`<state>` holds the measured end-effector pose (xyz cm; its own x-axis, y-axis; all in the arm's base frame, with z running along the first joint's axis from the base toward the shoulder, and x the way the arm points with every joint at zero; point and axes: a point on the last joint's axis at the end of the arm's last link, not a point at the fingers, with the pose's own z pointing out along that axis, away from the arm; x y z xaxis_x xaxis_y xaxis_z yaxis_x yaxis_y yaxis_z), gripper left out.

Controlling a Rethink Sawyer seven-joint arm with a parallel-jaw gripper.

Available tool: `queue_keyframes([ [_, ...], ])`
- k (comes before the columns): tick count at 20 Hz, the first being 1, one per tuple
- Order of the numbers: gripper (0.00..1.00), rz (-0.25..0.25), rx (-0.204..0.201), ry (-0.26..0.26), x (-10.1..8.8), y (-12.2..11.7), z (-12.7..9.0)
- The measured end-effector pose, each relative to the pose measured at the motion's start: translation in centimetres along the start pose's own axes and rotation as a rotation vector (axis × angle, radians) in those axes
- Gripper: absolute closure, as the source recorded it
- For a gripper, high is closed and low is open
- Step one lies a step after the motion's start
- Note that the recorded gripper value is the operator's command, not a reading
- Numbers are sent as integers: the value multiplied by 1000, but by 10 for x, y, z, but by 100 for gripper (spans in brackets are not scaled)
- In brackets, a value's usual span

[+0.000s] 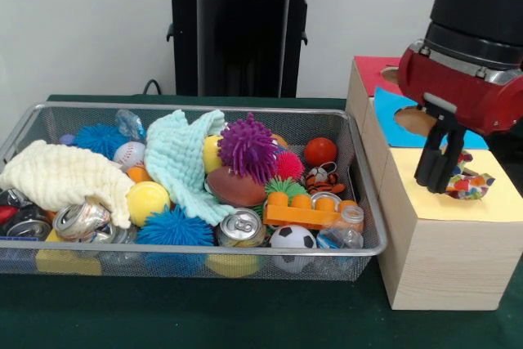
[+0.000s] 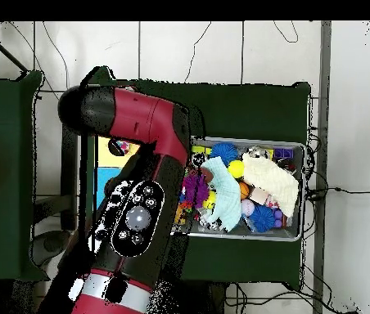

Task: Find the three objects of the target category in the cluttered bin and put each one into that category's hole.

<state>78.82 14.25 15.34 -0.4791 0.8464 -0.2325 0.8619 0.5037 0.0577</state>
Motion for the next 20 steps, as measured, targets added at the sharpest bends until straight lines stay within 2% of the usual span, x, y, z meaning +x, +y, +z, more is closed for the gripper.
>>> queue_keyframes([
  [9,100,20,21,12,3,-18,7],
  [20,100,-14,15,14,29,-10,3],
])
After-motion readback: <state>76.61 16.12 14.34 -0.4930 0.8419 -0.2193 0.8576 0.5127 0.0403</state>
